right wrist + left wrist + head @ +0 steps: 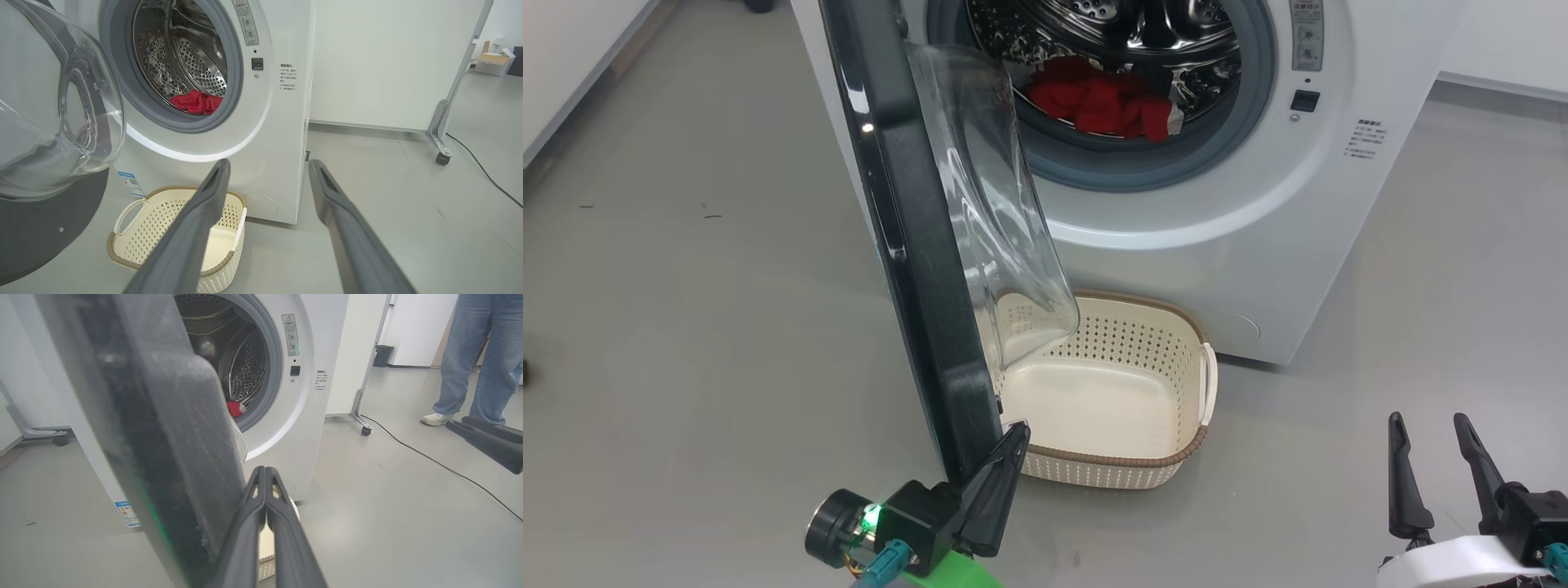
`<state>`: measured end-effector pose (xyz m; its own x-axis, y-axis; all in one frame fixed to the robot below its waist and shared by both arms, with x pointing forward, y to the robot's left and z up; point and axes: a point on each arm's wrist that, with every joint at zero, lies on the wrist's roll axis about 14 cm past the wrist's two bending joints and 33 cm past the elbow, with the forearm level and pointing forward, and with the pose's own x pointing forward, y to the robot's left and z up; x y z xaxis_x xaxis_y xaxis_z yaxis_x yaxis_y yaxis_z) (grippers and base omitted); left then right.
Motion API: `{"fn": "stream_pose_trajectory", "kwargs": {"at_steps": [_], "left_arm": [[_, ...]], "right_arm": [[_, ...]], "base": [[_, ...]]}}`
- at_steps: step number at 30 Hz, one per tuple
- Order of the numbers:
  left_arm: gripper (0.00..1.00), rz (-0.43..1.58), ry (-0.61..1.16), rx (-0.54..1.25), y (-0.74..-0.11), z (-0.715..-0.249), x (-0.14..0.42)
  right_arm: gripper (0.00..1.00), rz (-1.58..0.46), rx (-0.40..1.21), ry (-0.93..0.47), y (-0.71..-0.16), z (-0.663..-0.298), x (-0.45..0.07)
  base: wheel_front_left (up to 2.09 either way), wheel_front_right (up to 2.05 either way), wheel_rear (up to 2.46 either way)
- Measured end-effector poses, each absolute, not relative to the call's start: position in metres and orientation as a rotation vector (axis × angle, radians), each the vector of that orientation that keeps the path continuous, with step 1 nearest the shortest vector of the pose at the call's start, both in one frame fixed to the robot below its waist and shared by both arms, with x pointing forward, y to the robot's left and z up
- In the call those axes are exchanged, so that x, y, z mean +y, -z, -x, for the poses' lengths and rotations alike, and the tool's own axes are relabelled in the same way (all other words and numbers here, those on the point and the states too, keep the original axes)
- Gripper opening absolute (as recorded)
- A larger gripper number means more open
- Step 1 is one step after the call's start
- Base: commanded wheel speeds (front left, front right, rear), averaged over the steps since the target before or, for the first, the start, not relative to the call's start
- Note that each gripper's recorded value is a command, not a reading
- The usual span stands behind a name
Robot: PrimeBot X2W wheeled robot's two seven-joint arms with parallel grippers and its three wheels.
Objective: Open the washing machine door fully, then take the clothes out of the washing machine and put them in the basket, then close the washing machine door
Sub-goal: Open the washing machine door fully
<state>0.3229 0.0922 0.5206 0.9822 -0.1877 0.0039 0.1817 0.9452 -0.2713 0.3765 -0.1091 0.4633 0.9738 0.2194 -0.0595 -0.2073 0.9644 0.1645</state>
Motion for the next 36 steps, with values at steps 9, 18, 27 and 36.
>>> {"fn": "stream_pose_trajectory", "kwargs": {"at_steps": [9, 18, 27, 36], "left_arm": [[0.00, 0.274, 0.109, 0.008, -0.521, -0.319, 0.111], [0.00, 0.290, -0.032, 0.021, -0.509, -0.305, 0.143], [0.00, 0.281, -0.153, 0.008, -0.502, -0.293, 0.177], [0.00, 0.241, -0.236, -0.005, -0.500, -0.287, 0.209]], "right_arm": [[1.00, -0.153, 0.085, -0.260, -0.461, -0.383, -0.095], [1.00, -0.143, 0.085, -0.295, -0.461, -0.388, -0.085], [1.00, -0.133, 0.083, -0.332, -0.462, -0.388, -0.075], [1.00, -0.131, 0.080, -0.339, -0.463, -0.386, -0.075]], "base": [[0.00, 0.00, 0.00], [0.00, 0.00, 0.00], [0.00, 0.00, 0.00], [0.00, 0.00, 0.00]]}}
